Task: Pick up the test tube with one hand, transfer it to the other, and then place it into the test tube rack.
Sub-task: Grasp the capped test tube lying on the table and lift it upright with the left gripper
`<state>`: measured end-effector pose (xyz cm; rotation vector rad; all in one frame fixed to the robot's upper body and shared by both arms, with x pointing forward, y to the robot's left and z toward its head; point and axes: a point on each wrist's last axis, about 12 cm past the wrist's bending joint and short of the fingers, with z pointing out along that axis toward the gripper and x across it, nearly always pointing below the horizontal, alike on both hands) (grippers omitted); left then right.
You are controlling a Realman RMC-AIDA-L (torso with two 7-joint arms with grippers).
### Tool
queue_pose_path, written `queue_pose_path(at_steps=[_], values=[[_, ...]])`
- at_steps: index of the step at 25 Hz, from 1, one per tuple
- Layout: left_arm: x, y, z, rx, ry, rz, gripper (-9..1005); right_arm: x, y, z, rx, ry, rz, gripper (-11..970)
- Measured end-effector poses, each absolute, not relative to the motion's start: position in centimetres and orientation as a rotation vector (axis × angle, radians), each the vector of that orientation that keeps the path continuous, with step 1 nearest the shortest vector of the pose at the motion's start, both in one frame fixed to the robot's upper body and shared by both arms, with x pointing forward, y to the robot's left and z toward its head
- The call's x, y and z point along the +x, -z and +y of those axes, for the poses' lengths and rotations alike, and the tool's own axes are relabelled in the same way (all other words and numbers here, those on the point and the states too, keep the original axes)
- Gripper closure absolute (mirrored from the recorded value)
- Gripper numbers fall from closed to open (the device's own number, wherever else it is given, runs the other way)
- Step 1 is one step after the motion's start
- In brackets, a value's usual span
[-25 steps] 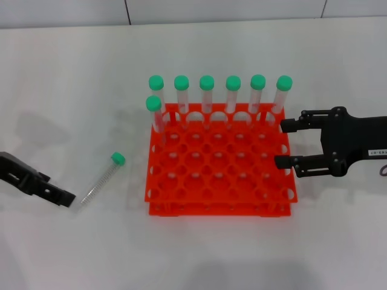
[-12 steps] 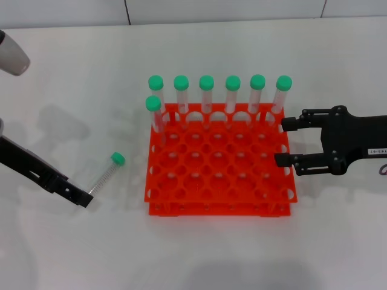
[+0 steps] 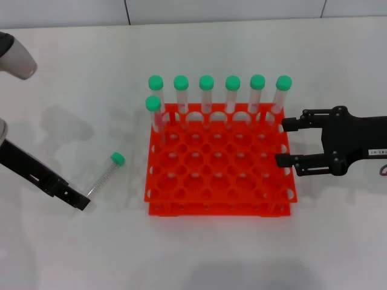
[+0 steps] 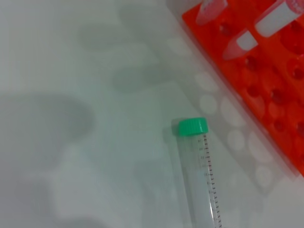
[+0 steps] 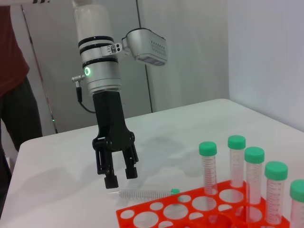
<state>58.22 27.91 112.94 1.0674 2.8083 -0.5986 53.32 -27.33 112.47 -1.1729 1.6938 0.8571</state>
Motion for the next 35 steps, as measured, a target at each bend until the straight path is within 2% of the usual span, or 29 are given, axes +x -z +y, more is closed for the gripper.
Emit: queue_pose_path(at_steps=[5,20,35], values=[[58.4,-113.0,27.5,1.093,0.571,2.817,317,53.2,-112.2,-27.4,-1.165,-0.865,1.701,273],[58.7,-112.3,26.0,1.161,0.523,2.829,322,53.2,-112.0,-27.3,-1.161,-0.868,1.686,279],[58.8,-112.2,25.9,1.177,0.513,2.823,329,53.3,-112.0,-27.3,-1.156,-0.868,1.683,285]])
